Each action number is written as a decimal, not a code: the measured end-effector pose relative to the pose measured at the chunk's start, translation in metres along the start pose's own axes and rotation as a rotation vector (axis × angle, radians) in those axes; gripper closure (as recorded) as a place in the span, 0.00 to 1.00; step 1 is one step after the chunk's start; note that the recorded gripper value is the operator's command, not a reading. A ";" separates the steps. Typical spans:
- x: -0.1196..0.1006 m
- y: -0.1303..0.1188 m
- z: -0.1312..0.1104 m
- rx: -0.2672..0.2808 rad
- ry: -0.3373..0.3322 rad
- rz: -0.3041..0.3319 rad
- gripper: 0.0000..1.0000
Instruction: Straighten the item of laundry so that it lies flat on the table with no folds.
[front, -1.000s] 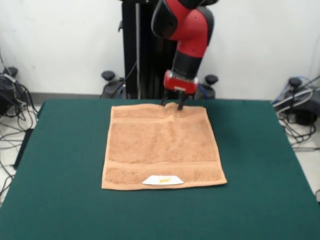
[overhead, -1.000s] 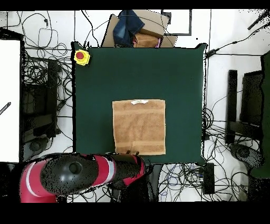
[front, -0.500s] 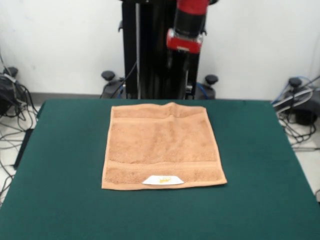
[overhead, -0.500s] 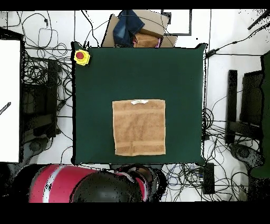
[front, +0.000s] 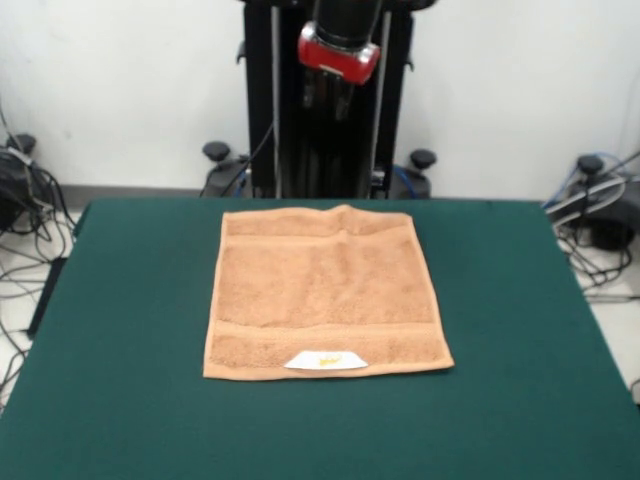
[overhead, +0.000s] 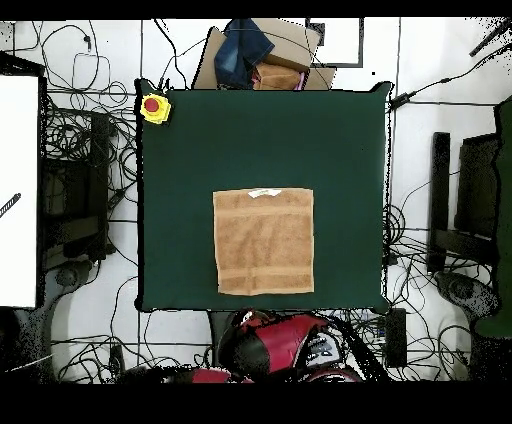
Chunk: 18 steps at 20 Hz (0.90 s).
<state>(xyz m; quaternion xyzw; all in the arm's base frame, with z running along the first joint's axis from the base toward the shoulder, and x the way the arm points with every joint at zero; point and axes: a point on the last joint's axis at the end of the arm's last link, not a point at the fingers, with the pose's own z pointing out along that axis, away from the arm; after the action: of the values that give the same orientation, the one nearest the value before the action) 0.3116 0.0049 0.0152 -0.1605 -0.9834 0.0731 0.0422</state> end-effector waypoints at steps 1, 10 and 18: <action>-0.004 0.002 -0.001 -0.003 -0.004 -0.002 0.00; -0.062 0.047 -0.009 -0.094 -0.077 -0.041 0.00; -0.104 0.040 -0.033 -0.065 0.005 0.029 0.00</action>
<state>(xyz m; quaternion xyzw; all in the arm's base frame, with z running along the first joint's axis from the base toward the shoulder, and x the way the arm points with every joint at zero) 0.4261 0.0132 0.0351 -0.1763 -0.9827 0.0413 0.0385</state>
